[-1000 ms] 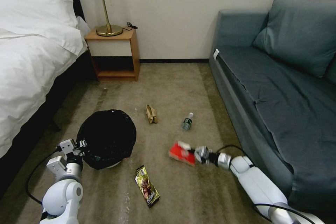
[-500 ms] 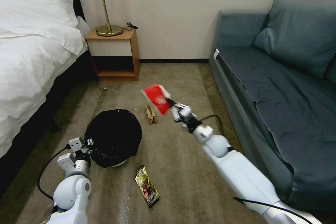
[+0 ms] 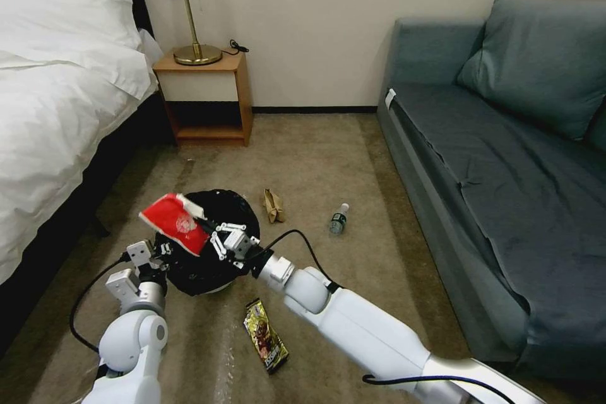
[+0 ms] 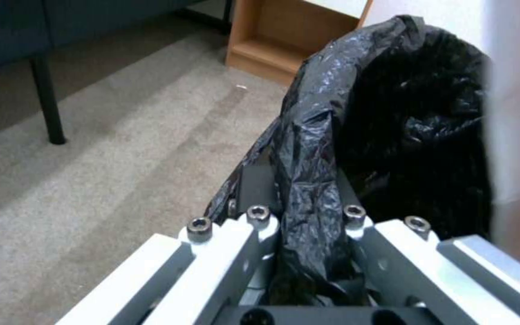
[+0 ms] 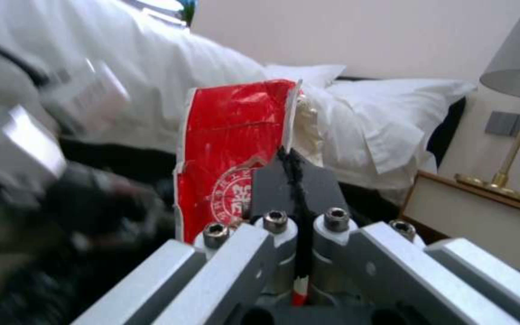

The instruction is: Pick up the trash bin, then pick up the garbage on the floor and place it into the trash bin.

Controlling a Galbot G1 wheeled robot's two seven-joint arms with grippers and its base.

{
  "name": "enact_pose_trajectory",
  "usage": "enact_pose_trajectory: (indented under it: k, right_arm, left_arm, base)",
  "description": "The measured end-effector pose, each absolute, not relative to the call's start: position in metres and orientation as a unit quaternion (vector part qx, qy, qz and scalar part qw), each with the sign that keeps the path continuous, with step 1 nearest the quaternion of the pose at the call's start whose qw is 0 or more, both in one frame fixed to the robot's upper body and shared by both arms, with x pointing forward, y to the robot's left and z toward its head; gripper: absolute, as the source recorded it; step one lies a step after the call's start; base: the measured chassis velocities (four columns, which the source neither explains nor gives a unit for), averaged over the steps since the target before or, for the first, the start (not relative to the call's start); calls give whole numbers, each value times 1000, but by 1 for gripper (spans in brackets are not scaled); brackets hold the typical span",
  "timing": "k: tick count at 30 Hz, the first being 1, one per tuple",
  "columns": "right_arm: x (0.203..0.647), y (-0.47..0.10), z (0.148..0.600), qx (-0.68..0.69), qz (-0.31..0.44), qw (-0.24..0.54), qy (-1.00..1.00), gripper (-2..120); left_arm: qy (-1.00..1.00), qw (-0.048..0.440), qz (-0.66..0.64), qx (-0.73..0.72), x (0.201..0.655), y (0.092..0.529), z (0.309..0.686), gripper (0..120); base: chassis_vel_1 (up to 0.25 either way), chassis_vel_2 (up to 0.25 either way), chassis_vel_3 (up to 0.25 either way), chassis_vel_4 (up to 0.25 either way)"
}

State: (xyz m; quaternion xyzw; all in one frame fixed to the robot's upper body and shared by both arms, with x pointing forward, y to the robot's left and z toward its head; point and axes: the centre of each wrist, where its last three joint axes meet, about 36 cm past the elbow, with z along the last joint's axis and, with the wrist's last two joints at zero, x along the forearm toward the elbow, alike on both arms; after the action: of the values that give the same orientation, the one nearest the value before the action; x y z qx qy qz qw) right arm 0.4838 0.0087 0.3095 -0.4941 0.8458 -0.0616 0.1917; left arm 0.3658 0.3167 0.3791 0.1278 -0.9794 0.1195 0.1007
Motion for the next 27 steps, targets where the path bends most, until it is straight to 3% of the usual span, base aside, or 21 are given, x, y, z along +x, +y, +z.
enact_pose_trajectory:
  k: [8, 13, 15, 16, 19, 20, 26, 27]
  right_arm:
    - [496, -3, 298, -485, -84, 182, 851, 0]
    - [494, -7, 295, -480, -86, 179, 855, 20]
    - [494, -7, 295, -480, -86, 179, 855, 20]
    - [494, -8, 295, -480, -86, 179, 854, 30]
    - [493, -8, 296, -479, -85, 180, 855, 35]
    - [491, -8, 298, -478, -83, 181, 856, 43]
    - [497, -17, 332, -414, -64, 184, 889, 63]
    - [503, -29, 344, -366, -60, 166, 914, 71]
  left_arm:
    - [-979, 102, 119, 129, 360, 316, 380, 4]
    - [-980, 101, 117, 129, 360, 316, 380, 4]
    - [-979, 101, 117, 129, 360, 316, 380, 4]
    - [-980, 101, 117, 128, 360, 316, 380, 4]
    - [-980, 101, 117, 128, 360, 316, 380, 4]
    - [-979, 103, 117, 129, 361, 317, 379, 4]
    - [-979, 102, 115, 131, 363, 321, 379, 4]
    - [-979, 101, 114, 133, 364, 324, 379, 4]
  base:
    - [0, 0, 0, 0]
    - [0, 0, 0, 0]
    - [0, 0, 0, 0]
    - [0, 0, 0, 0]
    - [0, 0, 0, 0]
    - [0, 0, 0, 0]
    - [0, 0, 0, 0]
    - [0, 0, 0, 0]
